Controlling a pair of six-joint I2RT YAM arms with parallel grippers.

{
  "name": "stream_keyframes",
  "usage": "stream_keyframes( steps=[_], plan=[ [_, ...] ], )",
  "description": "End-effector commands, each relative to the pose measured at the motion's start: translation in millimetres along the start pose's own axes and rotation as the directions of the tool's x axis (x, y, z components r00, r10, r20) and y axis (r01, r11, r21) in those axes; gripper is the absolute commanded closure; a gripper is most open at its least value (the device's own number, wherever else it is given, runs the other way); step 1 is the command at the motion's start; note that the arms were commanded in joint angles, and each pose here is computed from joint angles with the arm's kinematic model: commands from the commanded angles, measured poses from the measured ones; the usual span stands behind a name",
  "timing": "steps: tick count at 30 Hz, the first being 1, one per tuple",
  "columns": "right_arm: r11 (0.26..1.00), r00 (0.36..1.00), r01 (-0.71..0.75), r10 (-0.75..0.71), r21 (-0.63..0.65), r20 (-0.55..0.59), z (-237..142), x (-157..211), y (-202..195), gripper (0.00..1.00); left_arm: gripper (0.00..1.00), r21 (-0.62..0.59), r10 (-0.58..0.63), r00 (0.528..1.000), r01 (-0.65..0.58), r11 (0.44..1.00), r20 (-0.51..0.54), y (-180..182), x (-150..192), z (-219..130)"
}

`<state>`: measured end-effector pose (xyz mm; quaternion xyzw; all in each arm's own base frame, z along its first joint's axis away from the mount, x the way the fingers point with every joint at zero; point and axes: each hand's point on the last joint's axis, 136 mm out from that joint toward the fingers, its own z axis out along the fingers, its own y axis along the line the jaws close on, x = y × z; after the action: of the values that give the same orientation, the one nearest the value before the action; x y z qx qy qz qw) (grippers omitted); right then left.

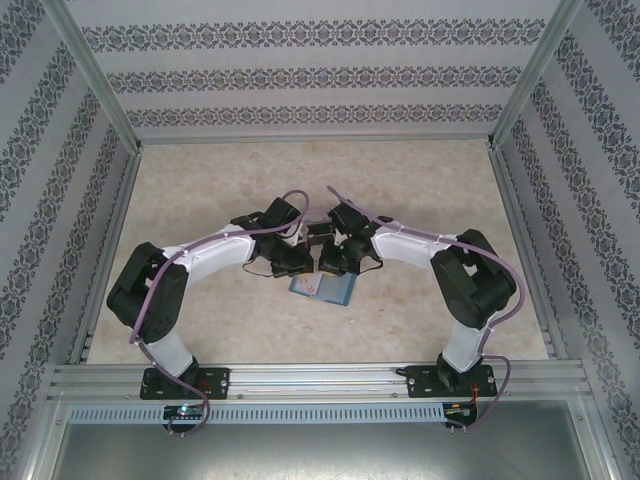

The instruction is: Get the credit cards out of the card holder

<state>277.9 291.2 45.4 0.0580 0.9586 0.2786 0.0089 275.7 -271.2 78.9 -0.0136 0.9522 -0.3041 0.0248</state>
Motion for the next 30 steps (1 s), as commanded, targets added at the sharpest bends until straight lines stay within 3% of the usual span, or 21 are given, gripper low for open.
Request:
stream_keyframes(
  steps=[1,11,20,30],
  plan=[
    [0.999,1.000,0.013,-0.013,-0.031,-0.015,5,-1,17,0.91,1.00,-0.063,-0.015,1.000,0.014,0.998,-0.015,22,8,-4],
    [1.000,0.998,0.013,-0.012,0.007,-0.062,18,15,9,0.88,1.00,-0.090,-0.058,0.998,0.056,0.994,-0.017,42,6,-1],
    [0.998,0.998,-0.016,0.020,0.066,-0.063,16,29,-19,0.76,1.00,-0.093,-0.045,0.996,0.038,0.995,-0.079,43,-2,21],
    [0.996,0.999,0.015,-0.012,0.087,-0.043,17,21,-35,0.70,1.00,-0.115,-0.047,0.993,0.034,0.993,-0.106,50,2,26]
  ],
)
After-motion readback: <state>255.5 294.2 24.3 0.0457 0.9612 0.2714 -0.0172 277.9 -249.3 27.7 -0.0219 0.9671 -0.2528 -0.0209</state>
